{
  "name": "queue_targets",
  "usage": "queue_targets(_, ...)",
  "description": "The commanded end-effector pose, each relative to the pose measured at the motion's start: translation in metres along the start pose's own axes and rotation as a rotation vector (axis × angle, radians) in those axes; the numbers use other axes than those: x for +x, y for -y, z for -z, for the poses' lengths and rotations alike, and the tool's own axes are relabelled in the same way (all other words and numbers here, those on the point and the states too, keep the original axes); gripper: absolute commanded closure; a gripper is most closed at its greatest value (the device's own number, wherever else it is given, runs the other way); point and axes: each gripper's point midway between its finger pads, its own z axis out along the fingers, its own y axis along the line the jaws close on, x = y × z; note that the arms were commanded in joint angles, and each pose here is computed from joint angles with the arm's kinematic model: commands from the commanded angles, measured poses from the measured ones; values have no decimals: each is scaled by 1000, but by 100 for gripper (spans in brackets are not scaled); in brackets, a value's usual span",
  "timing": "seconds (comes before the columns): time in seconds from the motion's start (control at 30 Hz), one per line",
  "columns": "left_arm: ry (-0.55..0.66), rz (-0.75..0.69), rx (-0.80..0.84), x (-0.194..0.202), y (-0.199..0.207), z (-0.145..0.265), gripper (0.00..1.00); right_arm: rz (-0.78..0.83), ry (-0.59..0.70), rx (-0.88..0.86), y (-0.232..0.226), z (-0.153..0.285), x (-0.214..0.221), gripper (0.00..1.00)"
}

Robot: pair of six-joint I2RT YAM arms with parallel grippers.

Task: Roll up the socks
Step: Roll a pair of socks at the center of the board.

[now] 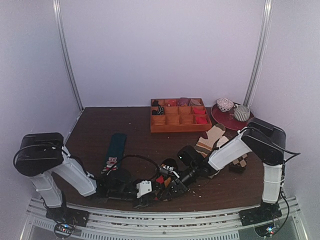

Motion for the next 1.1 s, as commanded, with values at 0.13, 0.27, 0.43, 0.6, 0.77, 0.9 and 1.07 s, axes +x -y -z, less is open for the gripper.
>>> queue_targets(0.13,-26,41,7,9,3,-5,66,-295,-200,186,51,-3,86,79)
queue_targets(0.27,-52,50,21,12,4,-10,96,-301,-191,192,52,-3,85,77)
queue_targets(0.43,-126,164,20,25,5,-13,100,-199,-92,196,40,4,57,65)
queue_targets(0.6,-269,375,46,58,10,-10,100,177,253,356,0,56,-17,54)
queue_targets(0.77,-379,570,74,98,16,-1,100,659,469,550,-50,104,-34,43)
queue_targets(0.9,-457,681,115,125,29,9,100,881,440,696,-51,102,-20,38)
queue_targets(1.07,-500,726,143,136,39,16,100,989,265,783,-31,68,-13,36)
